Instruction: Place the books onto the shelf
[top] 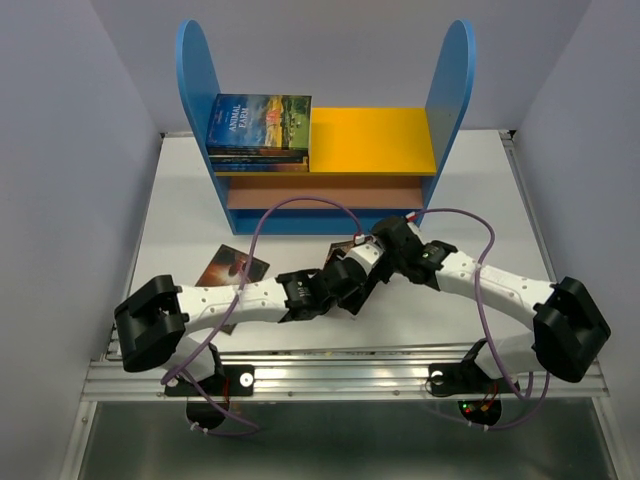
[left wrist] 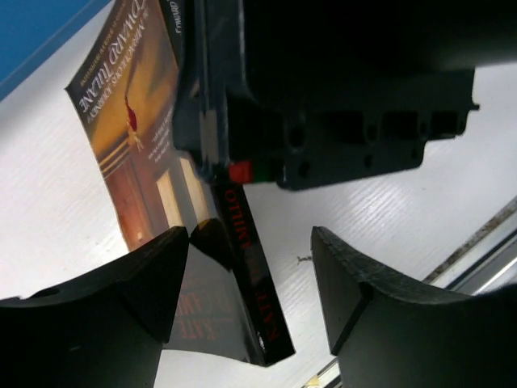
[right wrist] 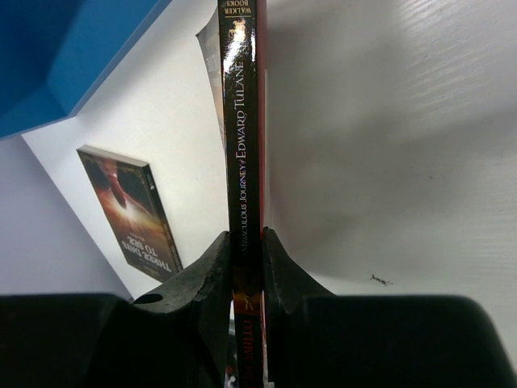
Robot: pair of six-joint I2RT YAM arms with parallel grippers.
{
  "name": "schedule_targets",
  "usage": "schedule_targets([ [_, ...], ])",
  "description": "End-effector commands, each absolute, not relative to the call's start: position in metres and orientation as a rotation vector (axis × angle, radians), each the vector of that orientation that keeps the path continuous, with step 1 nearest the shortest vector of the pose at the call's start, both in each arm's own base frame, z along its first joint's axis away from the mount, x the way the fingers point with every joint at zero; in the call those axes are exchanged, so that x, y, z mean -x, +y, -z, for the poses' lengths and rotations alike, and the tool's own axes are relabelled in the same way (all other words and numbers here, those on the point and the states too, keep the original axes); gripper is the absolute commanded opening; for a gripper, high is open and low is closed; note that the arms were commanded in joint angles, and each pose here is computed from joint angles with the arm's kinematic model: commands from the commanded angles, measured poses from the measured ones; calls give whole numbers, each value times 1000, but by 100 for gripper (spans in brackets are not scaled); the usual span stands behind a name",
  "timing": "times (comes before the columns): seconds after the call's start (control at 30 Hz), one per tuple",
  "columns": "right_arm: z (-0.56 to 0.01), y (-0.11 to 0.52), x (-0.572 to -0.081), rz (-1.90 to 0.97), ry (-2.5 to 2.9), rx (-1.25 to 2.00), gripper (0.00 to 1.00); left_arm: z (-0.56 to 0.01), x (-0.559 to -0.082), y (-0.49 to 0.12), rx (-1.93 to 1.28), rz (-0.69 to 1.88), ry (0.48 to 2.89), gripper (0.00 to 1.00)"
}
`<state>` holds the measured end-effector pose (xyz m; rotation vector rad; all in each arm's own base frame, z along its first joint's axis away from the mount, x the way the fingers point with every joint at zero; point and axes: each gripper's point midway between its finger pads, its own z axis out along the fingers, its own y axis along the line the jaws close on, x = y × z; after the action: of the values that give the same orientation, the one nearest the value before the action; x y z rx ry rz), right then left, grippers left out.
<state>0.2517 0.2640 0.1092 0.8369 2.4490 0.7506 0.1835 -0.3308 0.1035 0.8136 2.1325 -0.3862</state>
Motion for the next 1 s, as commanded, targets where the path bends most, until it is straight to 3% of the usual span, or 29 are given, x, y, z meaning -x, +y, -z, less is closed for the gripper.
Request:
schedule_targets([
  [0.0,-127,284,-257,-868,2437,-839,1,-125,-201,-340,-774,330,2072,72],
  [0.23,-134,282,-261,-873,2401,-856,1,-114,-202,-332,-810,163,2102,45],
  [0.27,-136,282,-261,-878,2395,-855,0,-113,-201,-332,-809,152,2113,38],
  [0.37,-138,281,-260,-884,2390,-854,1,-113,-198,-329,-789,96,2122,4],
  [0.4,-137,281,-260,-880,2393,-852,6,-114,-198,-326,-784,63,2111,0],
  [0.47,-135,280,-260,-873,2396,-838,14,-119,-197,-327,-772,44,2092,0],
  [0.53,-142,278,-262,-868,2375,-811,35,-125,-198,-323,-746,10,2060,0],
  [0.57,-144,273,-265,-840,2353,-797,53,-128,-199,-321,-737,-1,2052,0],
  [0.73,-166,223,-275,-709,2227,-848,96,-158,-208,-309,-678,-28,1974,0],
  [0.77,-177,202,-279,-674,2158,-883,100,-166,-210,-307,-688,-38,1943,0],
  [0.97,-184,126,-263,-542,2042,-1013,100,-226,-216,-304,-760,-10,1771,0],
])
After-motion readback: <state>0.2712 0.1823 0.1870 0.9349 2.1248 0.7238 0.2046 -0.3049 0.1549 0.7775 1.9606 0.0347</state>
